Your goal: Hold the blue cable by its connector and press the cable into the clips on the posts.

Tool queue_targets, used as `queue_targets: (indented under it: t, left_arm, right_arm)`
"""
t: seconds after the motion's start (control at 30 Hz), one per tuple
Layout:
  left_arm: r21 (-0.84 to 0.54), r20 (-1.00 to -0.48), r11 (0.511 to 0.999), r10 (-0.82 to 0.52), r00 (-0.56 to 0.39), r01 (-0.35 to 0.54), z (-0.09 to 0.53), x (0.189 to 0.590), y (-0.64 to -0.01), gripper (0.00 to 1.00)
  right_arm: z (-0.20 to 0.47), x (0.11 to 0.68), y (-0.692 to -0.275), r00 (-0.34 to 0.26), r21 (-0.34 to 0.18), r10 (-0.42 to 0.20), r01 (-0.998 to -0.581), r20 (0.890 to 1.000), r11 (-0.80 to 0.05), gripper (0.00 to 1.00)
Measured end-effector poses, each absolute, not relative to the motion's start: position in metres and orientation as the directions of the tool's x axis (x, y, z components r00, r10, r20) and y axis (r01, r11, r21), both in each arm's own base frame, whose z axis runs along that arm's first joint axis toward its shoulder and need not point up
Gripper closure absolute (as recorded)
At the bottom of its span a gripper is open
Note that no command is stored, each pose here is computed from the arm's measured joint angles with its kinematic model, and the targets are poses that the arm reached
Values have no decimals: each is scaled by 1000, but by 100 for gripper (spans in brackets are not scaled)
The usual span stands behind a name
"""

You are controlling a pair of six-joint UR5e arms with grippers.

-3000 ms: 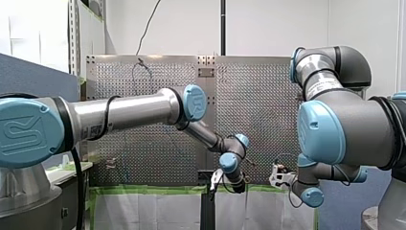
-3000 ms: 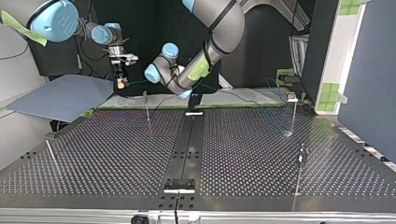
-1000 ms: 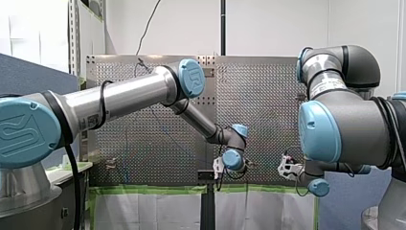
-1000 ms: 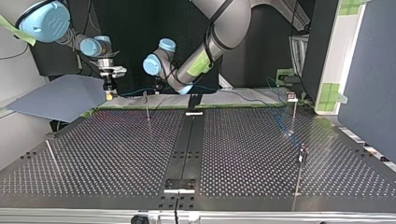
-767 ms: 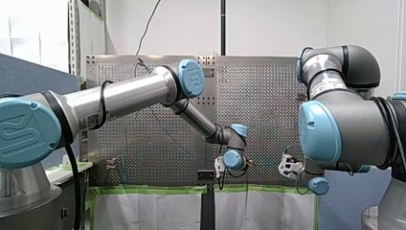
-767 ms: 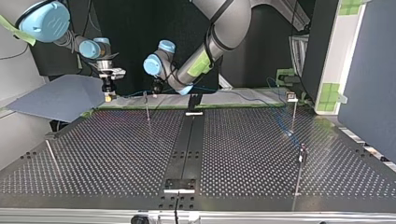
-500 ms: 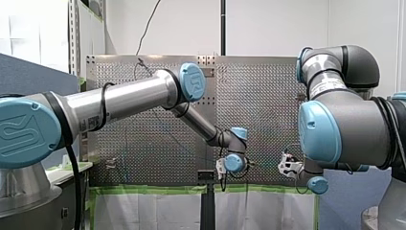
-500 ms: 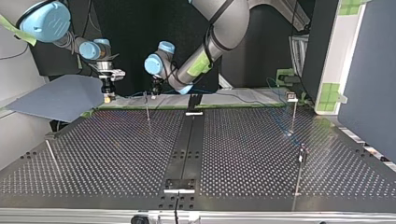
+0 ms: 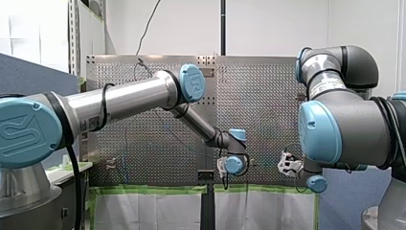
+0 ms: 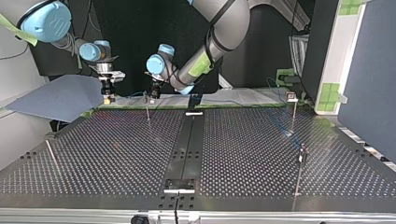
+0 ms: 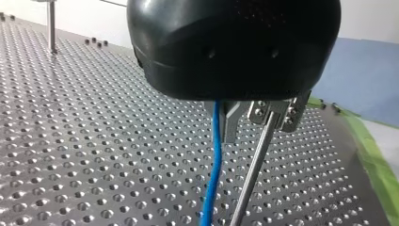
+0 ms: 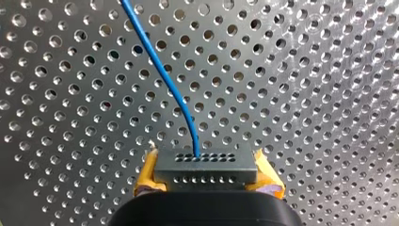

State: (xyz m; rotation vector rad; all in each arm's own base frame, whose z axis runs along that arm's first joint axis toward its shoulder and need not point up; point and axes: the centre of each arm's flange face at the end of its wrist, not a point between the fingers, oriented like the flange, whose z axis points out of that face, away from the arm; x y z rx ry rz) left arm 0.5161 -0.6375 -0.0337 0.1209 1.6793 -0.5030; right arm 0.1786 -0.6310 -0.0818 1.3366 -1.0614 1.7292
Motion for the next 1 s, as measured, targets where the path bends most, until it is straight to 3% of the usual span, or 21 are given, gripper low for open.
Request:
queue_targets:
  t: [1.0]
  left_arm:
    - [-279, -960, 884, -244, -138, 375, -58, 502, -629, 100]
  right_arm:
    - [-81, 193, -628, -226, -182, 53, -882, 973, -434, 100]
